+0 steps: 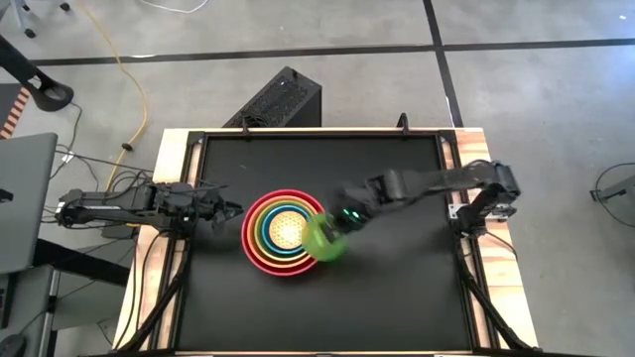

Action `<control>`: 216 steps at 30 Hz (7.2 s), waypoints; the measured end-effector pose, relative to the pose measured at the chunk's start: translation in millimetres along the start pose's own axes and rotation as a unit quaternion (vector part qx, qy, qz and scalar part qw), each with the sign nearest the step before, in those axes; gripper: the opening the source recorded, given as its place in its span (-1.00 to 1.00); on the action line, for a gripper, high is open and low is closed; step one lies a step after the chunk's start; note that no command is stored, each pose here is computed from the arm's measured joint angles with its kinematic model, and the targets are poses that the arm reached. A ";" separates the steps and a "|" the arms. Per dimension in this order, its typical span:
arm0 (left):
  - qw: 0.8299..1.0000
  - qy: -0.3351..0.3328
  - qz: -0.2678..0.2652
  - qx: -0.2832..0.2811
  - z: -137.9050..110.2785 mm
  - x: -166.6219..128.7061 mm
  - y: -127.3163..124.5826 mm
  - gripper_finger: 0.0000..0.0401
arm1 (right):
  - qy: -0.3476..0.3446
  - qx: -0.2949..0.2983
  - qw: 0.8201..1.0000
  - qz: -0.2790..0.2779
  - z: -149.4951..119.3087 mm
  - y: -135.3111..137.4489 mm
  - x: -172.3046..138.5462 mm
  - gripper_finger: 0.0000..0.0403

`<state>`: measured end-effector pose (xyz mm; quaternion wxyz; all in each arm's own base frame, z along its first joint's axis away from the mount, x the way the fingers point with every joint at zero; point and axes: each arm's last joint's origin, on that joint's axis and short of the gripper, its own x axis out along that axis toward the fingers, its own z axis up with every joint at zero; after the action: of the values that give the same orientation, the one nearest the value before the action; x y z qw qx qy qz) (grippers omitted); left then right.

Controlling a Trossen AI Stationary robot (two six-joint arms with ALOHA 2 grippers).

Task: Nest bowls inside each other
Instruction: Stack the green bowl on top of the orange patterned bowl, then return to Home Position

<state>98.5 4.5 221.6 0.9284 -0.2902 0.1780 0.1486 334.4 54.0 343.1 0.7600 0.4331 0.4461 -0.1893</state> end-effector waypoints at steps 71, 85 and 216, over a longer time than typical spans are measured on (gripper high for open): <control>1.000 -0.012 -0.018 -0.002 3.0 -0.1 -2.7 -0.62 | 0.007 -0.008 0.996 -0.084 89.7 11.7 130.6 -0.44; 1.000 -0.010 -0.024 -0.001 3.1 -0.1 -3.2 -0.62 | -0.006 -0.060 0.997 -0.045 81.7 23.0 57.3 -0.37; 0.965 -0.222 -0.082 0.110 -37.7 19.9 26.3 -0.62 | -0.353 -0.295 0.851 0.253 -97.8 -287.7 27.8 -0.69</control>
<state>97.0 6.3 171.5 0.9798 -0.1598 -0.0415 0.1126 104.9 -21.6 156.7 0.9799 0.1907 0.0580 0.0096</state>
